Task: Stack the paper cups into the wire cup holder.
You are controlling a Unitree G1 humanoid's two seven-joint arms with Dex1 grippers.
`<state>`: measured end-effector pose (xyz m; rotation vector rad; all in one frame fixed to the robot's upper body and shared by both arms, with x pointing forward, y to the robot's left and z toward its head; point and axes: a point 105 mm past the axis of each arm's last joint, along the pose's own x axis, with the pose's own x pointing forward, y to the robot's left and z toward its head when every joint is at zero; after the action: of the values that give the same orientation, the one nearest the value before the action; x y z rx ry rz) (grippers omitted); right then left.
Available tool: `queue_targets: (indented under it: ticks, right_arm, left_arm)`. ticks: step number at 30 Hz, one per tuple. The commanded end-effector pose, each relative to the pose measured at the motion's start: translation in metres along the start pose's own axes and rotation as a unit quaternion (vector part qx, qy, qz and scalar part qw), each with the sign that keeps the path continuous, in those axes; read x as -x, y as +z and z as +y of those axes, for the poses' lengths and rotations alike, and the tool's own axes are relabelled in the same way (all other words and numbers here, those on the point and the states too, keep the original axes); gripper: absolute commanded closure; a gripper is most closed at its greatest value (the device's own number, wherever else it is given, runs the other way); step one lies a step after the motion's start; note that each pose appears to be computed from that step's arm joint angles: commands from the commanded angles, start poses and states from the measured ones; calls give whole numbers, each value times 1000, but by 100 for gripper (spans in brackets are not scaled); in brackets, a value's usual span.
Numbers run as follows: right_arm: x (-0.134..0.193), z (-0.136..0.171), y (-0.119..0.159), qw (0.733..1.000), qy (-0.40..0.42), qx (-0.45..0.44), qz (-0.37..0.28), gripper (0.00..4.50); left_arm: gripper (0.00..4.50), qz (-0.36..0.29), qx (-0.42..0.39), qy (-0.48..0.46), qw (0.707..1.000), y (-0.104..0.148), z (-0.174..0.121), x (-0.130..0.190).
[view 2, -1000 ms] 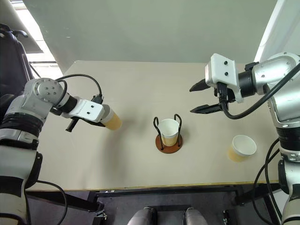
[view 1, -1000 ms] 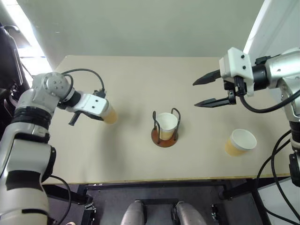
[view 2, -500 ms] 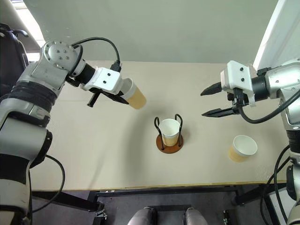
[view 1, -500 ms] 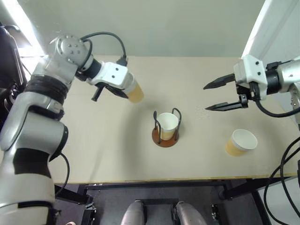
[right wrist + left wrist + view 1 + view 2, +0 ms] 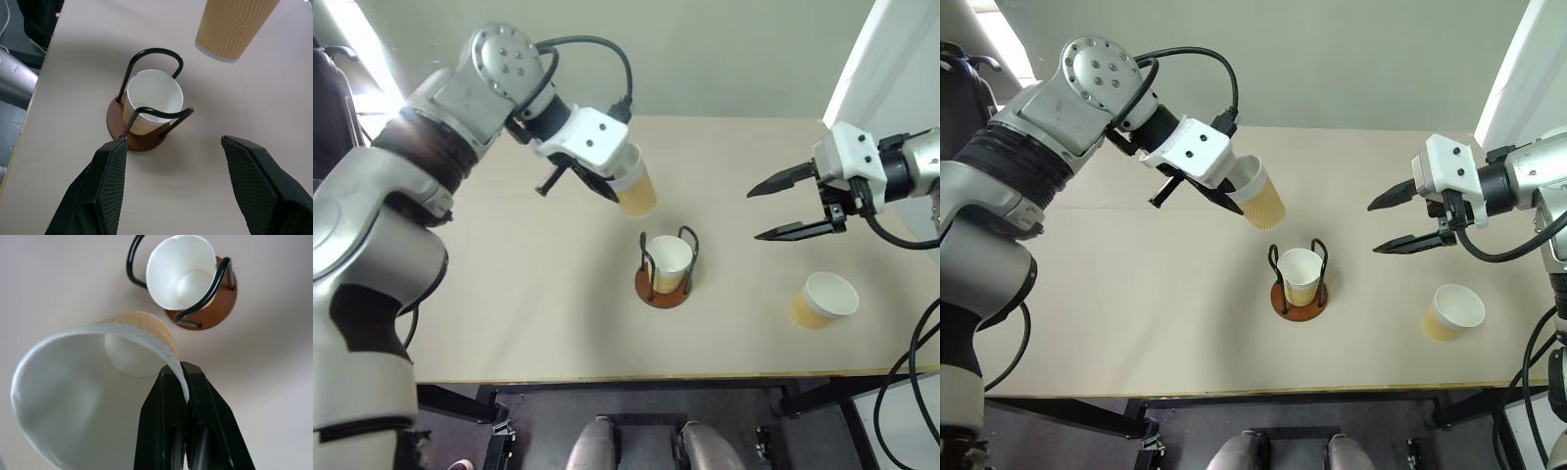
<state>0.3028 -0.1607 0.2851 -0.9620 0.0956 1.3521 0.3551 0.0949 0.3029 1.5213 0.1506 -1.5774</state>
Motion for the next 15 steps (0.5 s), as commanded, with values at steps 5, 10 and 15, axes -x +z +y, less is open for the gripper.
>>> queue_targets:
  ticks: [5, 10, 15]
  right_arm:
    - [13, 1, 10, 1000, -12, 14, -3, 136]
    - [11, 4, 9, 1000, -6, 13, -4, 136]
    - [15, 8, 6, 1000, -7, 13, -15, 136]
  left_arm:
    - [450, -22, -42, -14, 999, 28, 9, 8]
    - [450, -36, -54, -23, 998, 37, 11, 2]
    - [450, -44, -59, -29, 997, 42, 12, -2]
